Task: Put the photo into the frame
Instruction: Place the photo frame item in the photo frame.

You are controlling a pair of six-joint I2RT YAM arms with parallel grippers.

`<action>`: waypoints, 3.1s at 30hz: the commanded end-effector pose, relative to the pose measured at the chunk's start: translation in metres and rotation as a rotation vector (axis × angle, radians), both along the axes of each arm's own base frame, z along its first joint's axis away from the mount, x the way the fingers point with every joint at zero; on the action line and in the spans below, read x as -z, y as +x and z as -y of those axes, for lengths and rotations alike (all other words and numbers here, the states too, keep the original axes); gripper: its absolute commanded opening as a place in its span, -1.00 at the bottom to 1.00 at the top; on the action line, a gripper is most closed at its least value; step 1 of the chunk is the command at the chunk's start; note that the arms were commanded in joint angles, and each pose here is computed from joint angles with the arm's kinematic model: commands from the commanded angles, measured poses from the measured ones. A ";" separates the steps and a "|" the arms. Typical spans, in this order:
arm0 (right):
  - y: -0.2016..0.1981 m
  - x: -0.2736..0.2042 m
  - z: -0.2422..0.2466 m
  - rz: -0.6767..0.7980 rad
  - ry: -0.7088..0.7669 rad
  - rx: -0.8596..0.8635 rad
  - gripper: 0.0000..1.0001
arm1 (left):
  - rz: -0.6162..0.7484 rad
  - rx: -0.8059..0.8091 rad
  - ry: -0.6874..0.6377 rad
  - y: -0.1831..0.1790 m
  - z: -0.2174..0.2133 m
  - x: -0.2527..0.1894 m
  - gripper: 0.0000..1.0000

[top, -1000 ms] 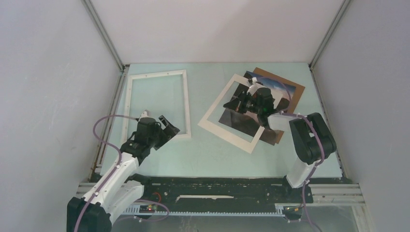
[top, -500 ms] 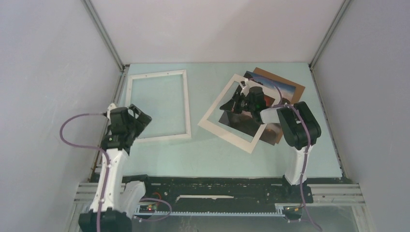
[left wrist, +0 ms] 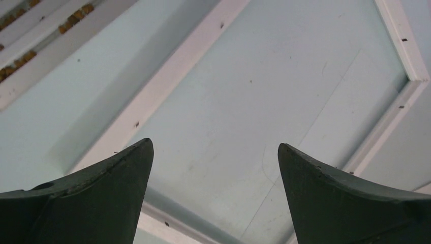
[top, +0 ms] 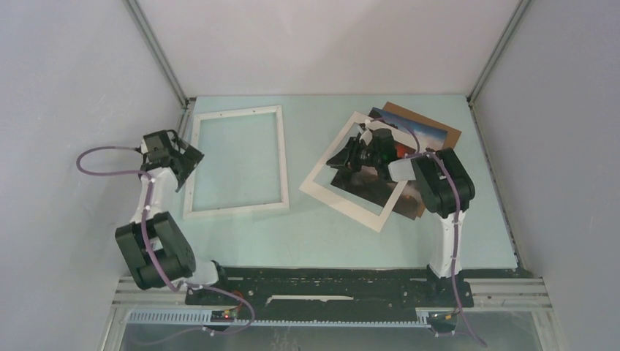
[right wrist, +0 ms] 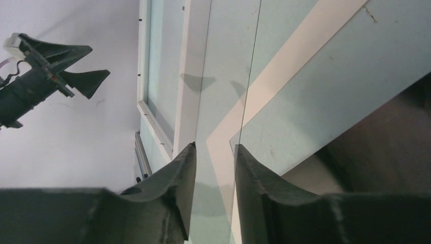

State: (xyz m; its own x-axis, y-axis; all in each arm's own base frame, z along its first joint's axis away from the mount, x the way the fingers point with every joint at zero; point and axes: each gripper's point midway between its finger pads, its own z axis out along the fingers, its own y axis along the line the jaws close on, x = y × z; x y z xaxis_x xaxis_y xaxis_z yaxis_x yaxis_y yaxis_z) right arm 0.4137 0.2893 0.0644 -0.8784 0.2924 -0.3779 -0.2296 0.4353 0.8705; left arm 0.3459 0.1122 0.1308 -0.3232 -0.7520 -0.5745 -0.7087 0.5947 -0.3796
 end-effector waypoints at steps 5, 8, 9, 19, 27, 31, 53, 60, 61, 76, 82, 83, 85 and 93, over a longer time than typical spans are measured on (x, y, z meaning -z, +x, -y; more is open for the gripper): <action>0.011 -0.010 -0.012 -0.036 0.033 -0.048 -0.06 | -0.025 0.098 0.077 0.052 -0.036 -0.015 1.00; 0.016 -0.007 -0.017 -0.034 0.023 -0.055 -0.20 | -0.055 0.097 0.112 0.062 -0.054 -0.011 1.00; 0.017 -0.006 -0.017 -0.034 0.020 -0.053 -0.28 | -0.070 0.102 0.112 0.063 -0.058 -0.009 1.00; 0.024 -0.023 -0.024 0.031 0.049 -0.031 -1.00 | -0.079 0.223 -0.007 0.092 -0.059 0.020 1.00; 0.031 -0.037 -0.035 0.109 0.099 -0.040 -1.00 | -0.079 0.213 -0.156 0.099 -0.042 0.046 0.97; 0.031 -0.034 -0.042 0.141 0.109 -0.070 -1.00 | -0.066 0.210 -0.262 0.100 -0.030 0.055 0.97; 0.008 -0.051 -0.068 0.117 0.250 -0.112 -1.00 | -0.031 0.366 -0.219 0.063 0.053 0.032 0.99; 0.006 -0.044 -0.075 0.053 0.239 -0.083 -1.00 | -0.081 0.259 -0.303 0.049 0.075 0.072 1.00; 0.005 -0.044 -0.076 0.050 0.243 -0.085 -1.00 | -0.087 0.250 -0.294 0.048 0.076 0.073 1.00; 0.003 -0.043 -0.078 0.039 0.250 -0.076 -1.00 | -0.147 0.329 -0.513 0.018 0.131 0.106 1.00; -0.001 -0.041 -0.083 0.034 0.254 -0.084 -1.00 | -0.031 0.329 -0.553 0.019 0.133 0.083 0.95; -0.001 -0.040 -0.084 0.034 0.252 -0.085 -1.00 | -0.004 0.320 -0.557 0.019 0.129 0.078 0.92; -0.003 -0.040 -0.086 0.033 0.251 -0.088 -1.00 | 0.034 0.295 -0.564 0.017 0.120 0.071 0.85; -0.007 -0.035 -0.090 0.015 0.250 -0.088 -1.00 | 0.140 0.250 -0.580 0.009 0.102 0.047 0.56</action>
